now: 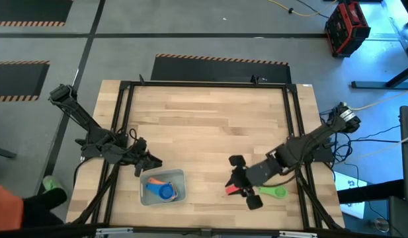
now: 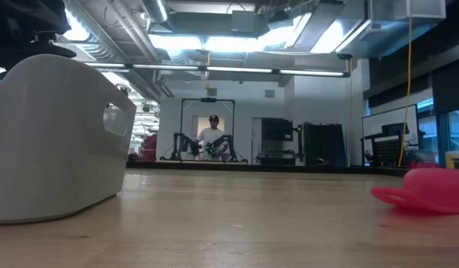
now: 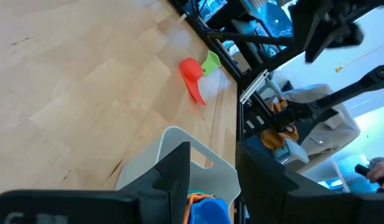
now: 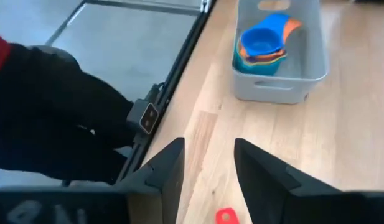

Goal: Nest measuring cups in basket
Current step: Stack the pink measuring cup on top of the blue measuring cup in the gray bin

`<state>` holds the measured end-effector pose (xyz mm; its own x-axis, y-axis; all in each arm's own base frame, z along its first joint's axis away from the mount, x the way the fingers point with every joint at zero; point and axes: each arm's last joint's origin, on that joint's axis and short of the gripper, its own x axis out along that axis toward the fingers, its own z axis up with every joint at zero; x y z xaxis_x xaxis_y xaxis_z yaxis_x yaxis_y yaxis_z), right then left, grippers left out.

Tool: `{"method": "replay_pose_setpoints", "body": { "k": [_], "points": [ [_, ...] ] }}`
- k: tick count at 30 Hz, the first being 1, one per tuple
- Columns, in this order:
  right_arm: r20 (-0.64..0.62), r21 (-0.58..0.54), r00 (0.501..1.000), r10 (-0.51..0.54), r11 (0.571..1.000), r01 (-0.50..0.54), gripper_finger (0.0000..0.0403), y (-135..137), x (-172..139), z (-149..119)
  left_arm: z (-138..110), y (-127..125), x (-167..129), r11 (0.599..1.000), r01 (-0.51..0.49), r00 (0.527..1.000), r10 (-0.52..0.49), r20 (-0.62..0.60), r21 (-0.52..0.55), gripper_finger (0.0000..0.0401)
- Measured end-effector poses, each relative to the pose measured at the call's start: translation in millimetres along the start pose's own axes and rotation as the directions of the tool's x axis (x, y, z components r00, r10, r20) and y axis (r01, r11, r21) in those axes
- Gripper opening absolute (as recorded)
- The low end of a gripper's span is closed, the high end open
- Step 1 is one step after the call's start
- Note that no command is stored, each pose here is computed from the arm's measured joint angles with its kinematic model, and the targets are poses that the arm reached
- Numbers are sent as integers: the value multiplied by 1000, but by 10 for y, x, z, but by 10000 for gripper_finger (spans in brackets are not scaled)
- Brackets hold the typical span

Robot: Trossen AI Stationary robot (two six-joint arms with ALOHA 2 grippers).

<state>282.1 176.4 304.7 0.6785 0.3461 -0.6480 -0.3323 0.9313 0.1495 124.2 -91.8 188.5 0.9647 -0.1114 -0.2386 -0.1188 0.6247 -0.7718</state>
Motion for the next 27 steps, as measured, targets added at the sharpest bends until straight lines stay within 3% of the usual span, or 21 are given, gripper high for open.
{"method": "replay_pose_setpoints", "body": {
  "k": [7,12,27],
  "points": [
    [-190,-6,981,-21,1000,20,145,143,521,-295,0,0,0,1000,0,1000,0,0,3,122],
    [-235,-23,972,-27,999,23,145,112,746,-383,-2,-1,-1,1000,1,1000,-1,-2,4,122],
    [-259,6,966,-20,1000,22,145,-12,822,-388,-1,0,-1,1000,0,1000,0,-1,4,122]
  ]
}}
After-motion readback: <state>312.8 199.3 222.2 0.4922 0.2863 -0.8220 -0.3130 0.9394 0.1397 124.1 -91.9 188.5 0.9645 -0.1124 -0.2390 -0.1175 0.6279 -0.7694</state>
